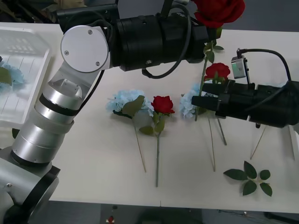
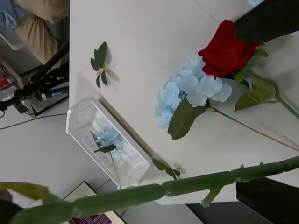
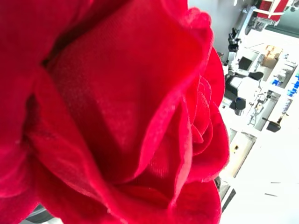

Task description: Put the red flowers into the right box and the blue flowers into the left box

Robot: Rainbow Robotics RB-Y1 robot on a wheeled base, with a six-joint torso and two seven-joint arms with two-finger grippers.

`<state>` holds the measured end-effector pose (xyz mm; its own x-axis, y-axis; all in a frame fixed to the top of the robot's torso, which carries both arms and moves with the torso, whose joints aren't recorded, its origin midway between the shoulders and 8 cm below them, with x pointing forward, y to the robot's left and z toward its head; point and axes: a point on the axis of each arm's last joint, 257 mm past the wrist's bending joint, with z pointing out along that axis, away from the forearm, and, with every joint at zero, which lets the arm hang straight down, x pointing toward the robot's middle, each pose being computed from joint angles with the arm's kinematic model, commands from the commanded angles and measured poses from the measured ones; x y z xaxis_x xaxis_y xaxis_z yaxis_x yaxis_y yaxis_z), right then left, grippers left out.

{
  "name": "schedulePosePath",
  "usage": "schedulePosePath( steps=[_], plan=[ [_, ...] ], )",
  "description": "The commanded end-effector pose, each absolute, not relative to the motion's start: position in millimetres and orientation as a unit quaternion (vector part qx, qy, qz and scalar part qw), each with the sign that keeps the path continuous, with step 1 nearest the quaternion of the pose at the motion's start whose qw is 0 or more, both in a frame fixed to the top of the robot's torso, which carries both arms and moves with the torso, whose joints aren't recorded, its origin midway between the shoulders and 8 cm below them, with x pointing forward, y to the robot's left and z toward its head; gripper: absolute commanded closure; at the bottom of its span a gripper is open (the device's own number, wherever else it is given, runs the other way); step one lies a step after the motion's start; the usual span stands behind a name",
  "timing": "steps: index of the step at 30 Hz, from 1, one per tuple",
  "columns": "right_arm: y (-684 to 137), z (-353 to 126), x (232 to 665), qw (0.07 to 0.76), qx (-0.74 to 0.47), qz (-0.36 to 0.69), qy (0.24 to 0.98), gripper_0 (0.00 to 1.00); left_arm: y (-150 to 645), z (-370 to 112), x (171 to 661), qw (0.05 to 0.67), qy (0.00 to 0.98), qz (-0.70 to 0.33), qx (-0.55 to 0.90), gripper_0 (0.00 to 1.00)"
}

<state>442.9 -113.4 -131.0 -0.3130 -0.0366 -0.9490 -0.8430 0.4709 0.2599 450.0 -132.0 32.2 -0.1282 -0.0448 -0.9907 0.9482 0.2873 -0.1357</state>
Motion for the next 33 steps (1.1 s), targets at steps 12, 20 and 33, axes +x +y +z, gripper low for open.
schedulePosePath(
  steps=[12, 20, 33],
  plan=[
    [-95.9, -125.2, 438.3, 0.493, -0.359, 0.405, 0.681, 0.98, -131.8, 49.4, 442.6, 0.554, 0.576, -0.459, 0.388, 1.00],
    [-91.5, -122.8, 443.0, 0.494, -0.356, 0.408, 0.680, 1.00, -131.8, 49.4, 442.6, 0.554, 0.576, -0.459, 0.388, 1.00],
    [-100.0, -125.4, 451.9, 0.493, -0.350, 0.400, 0.689, 1.00, -131.8, 49.4, 442.6, 0.554, 0.576, -0.459, 0.388, 0.00]
  ],
)
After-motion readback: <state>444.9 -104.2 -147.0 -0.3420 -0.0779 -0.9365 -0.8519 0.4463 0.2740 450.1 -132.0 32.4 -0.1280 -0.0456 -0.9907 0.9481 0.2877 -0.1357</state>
